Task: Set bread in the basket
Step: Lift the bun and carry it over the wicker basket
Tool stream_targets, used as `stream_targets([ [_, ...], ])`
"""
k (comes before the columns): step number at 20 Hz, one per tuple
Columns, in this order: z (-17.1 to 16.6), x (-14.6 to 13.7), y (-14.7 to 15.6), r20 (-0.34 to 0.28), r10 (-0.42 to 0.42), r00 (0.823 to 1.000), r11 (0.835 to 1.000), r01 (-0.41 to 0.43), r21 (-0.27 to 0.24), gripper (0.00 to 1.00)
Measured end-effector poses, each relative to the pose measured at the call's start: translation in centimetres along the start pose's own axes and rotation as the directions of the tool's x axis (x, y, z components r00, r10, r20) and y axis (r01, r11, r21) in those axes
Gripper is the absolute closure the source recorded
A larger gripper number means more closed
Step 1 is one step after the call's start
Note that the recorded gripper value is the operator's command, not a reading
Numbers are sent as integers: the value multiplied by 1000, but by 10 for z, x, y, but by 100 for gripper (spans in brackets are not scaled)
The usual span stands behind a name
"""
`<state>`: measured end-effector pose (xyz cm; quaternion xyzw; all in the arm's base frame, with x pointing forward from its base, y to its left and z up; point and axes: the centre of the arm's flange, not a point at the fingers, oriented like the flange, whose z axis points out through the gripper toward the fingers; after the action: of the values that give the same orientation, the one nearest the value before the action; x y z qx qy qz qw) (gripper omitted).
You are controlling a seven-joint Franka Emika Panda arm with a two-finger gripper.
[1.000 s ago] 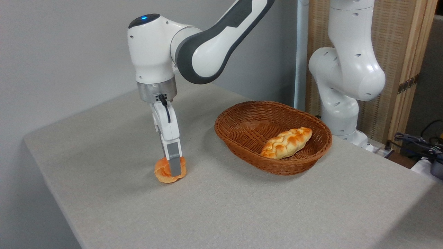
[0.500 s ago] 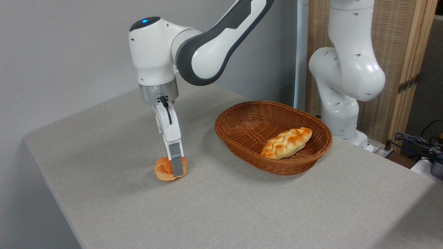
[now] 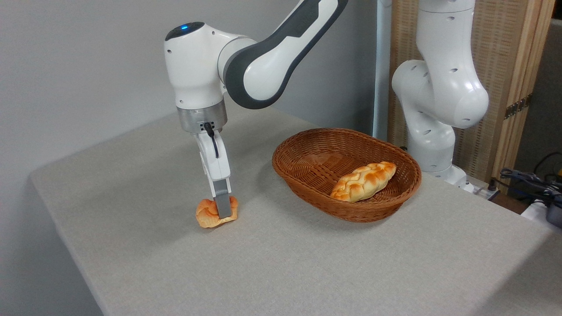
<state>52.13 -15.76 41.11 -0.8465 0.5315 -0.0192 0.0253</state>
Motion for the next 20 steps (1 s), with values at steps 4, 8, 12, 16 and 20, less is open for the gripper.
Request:
stream_targets([
  [4,-6,-10,4,37,-54,998,996,56,-63,81],
  [8,-52,-45,-2,41,-138,990,980,143,-136,81],
  [12,-129,-94,5,41,-177,983,969,181,-166,80],
  [16,-172,-150,37,43,-115,992,964,122,-238,78],
  [20,-157,-178,75,47,-27,999,950,41,-308,71],
])
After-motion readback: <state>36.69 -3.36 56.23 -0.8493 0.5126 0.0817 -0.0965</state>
